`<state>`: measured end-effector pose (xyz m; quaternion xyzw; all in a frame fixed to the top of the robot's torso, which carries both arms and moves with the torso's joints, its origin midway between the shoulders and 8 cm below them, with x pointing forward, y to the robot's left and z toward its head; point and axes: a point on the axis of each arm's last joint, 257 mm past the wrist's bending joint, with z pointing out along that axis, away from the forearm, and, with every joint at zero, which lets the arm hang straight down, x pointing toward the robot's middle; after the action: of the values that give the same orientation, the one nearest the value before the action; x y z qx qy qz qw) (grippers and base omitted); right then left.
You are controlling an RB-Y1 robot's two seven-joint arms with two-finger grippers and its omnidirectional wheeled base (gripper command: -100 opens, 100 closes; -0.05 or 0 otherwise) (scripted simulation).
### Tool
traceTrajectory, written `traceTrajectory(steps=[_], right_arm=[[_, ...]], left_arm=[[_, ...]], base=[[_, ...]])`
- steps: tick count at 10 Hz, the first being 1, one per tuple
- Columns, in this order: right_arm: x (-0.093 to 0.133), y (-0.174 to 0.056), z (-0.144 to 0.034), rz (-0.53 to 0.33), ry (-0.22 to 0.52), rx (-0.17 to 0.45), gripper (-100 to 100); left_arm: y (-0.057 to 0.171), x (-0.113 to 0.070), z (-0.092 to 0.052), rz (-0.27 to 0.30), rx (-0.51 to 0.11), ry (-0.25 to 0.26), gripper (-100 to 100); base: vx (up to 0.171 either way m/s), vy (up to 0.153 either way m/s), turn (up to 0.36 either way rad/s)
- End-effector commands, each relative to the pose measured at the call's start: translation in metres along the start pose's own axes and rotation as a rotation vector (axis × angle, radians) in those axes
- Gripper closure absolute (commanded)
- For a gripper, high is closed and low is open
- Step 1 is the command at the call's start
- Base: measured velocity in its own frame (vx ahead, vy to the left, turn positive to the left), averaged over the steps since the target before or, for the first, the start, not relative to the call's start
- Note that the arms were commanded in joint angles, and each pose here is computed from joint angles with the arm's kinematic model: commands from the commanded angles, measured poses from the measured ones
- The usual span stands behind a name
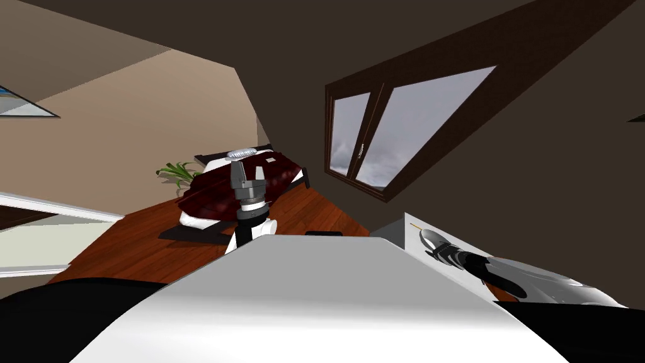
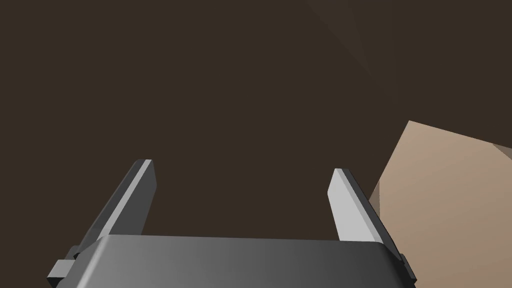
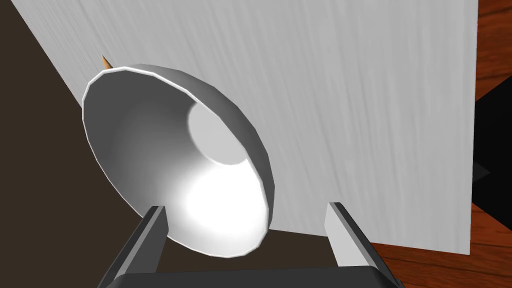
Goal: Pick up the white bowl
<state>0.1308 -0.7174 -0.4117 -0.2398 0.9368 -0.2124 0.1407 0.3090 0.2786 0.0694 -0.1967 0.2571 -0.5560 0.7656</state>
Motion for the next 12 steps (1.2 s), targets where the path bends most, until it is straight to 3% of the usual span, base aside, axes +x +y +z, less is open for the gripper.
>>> traceTrajectory(steps=[1, 2, 12], right_arm=[[0.000, 0.000, 0.000, 0.000, 0.000, 0.000, 0], [-0.001, 0.003, 0.001, -0.014, -0.007, -0.003, -100], [-0.011, 0.025, 0.007, -0.095, -0.058, -0.021, -100]], left_arm=[[0.000, 0.000, 0.000, 0.000, 0.000, 0.000, 0], [0.000, 0.000, 0.000, 0.000, 0.000, 0.000, 0], [0.000, 0.000, 0.000, 0.000, 0.000, 0.000, 0]], base=[[0.003, -0.007, -0.002], [0.038, -0.007, -0.107], [0.082, -0.013, -0.109]])
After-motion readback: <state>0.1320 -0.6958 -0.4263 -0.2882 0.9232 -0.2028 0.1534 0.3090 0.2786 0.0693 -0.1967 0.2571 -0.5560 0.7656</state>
